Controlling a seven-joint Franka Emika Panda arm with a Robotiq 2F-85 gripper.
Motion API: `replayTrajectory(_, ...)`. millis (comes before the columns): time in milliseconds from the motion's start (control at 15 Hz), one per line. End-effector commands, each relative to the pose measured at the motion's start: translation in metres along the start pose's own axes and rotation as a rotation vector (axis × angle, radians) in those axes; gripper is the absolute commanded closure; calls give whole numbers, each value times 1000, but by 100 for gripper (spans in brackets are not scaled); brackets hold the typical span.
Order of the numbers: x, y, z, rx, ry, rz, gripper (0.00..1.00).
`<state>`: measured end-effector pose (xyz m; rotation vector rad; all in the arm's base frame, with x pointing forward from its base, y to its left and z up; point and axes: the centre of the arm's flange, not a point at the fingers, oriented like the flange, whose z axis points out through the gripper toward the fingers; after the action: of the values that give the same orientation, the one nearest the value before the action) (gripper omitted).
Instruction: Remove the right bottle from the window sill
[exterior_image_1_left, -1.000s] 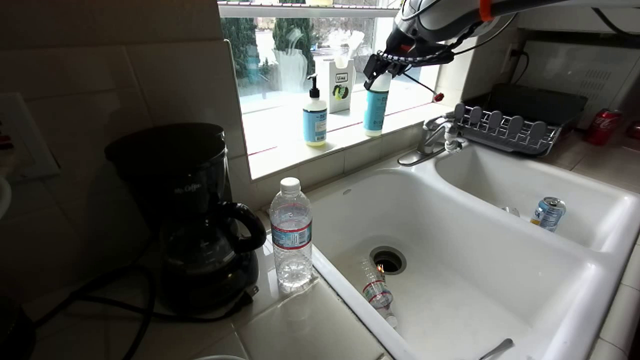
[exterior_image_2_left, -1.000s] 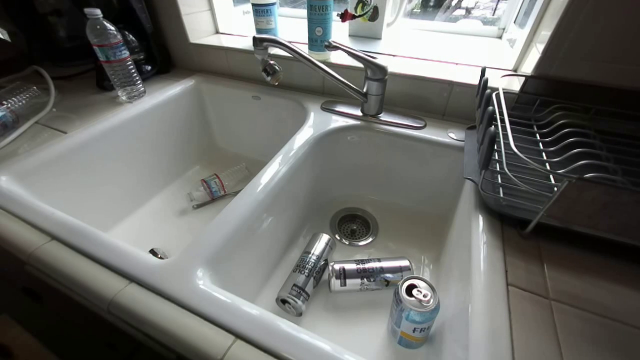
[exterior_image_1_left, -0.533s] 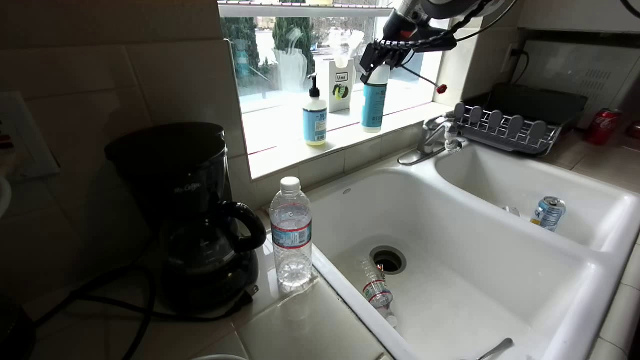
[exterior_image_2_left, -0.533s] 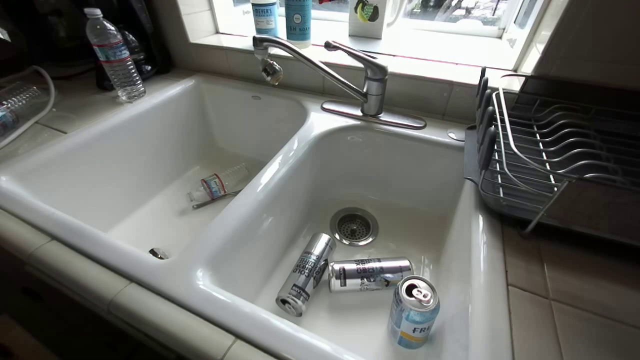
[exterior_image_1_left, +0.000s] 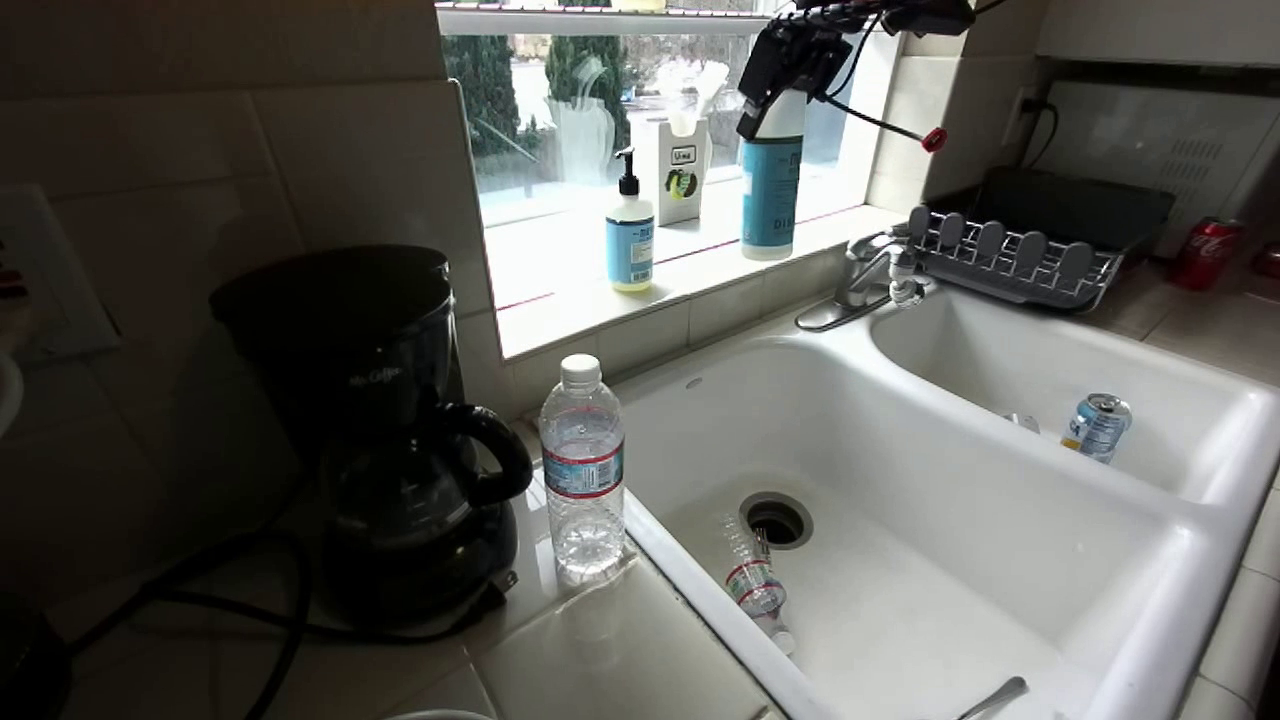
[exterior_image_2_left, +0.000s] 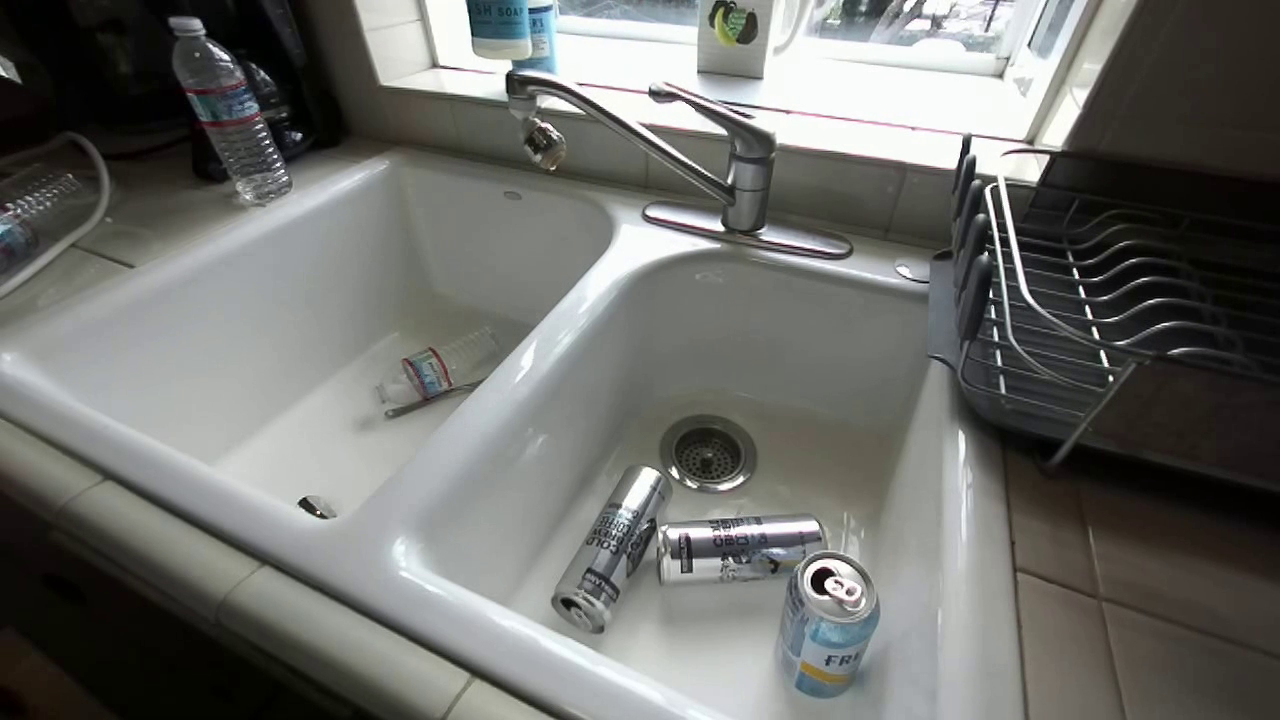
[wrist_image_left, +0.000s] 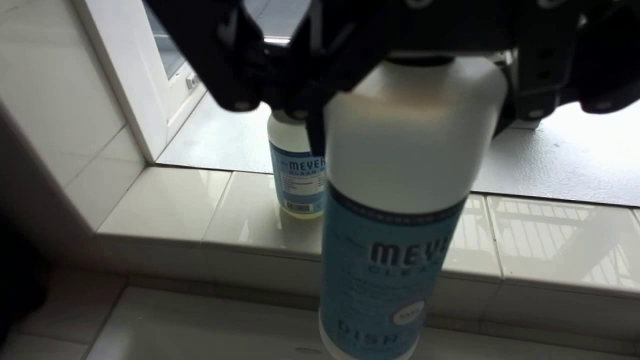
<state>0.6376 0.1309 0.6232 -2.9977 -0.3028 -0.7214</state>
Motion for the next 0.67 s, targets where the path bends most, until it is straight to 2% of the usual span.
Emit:
replayTrajectory(0,-49,-38,-19,25,-10,-62,61)
replayTrajectory(267,-80,-82,-15,49,-15,-124,61)
replayTrajectory(600,-116,-134,-3,69,36,-168,61)
